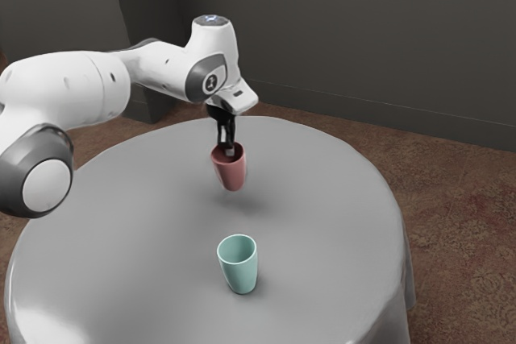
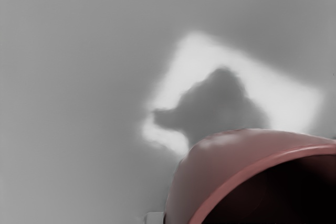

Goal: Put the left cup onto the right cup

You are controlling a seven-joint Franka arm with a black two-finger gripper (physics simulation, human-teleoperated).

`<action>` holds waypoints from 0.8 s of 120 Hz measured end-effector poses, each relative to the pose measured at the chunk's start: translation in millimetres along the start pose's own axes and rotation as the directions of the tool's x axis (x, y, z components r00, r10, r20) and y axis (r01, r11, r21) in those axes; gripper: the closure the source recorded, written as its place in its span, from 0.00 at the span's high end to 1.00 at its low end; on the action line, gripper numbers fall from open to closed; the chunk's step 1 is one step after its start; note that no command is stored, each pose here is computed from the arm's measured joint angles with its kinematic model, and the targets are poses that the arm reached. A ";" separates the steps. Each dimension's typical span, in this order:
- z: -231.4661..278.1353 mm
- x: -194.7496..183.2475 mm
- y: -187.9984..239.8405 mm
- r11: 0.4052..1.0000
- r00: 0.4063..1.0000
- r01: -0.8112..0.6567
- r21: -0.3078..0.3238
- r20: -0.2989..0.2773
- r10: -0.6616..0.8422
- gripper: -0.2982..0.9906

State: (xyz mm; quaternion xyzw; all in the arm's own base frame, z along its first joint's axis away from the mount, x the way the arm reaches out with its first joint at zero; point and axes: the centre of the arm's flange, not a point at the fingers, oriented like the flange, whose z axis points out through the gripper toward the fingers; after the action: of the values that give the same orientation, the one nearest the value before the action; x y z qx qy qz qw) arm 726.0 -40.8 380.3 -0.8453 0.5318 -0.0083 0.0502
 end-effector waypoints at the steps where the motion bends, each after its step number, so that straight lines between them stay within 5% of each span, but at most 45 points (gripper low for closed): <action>1: -1.5 0.6 0.5 1.000 1.000 -0.001 0.001 -0.001 0.001 0.16; 96: -67.4 54.8 83.7 0.997 0.998 -0.057 -0.045 0.010 0.057 0.16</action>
State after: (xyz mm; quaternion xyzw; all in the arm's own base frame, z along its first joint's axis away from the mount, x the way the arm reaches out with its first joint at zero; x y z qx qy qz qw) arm 670.1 -131.2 437.4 -0.8307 0.5555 0.0099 0.0343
